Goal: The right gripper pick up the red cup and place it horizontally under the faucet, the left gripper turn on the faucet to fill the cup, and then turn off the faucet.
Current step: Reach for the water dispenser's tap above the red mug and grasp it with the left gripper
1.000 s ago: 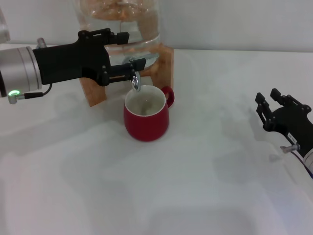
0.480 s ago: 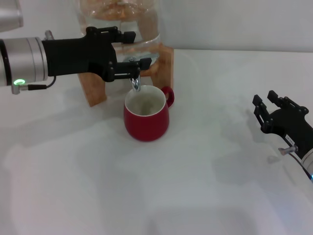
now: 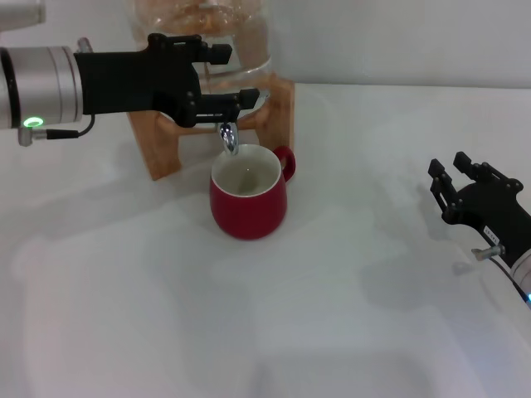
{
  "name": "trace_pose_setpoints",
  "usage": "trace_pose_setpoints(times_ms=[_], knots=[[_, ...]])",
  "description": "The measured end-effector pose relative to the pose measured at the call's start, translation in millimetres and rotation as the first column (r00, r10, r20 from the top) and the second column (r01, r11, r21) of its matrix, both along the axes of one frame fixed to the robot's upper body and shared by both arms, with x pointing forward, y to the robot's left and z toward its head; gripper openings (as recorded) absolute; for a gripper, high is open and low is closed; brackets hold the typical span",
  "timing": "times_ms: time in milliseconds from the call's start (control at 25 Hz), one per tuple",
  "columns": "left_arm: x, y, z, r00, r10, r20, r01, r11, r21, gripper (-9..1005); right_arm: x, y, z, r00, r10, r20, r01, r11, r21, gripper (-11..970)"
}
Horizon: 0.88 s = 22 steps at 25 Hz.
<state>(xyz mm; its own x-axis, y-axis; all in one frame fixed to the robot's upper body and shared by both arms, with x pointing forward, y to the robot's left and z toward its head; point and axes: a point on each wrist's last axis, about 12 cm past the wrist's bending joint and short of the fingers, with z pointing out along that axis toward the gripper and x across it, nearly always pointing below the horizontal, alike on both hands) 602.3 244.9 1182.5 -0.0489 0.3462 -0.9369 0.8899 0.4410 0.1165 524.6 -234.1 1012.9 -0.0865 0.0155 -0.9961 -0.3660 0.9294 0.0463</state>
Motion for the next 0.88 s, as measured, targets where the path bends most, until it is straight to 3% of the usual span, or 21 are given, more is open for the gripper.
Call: trace_pose_setpoints(times_ms=[880], knots=[[3.6,-8.7,12.8,0.997,-0.013,-0.074,0.016,0.999,0.052,757,0.8,0.3,0.0,1.0,0.0,-0.003,0.0,1.0,0.0,378]])
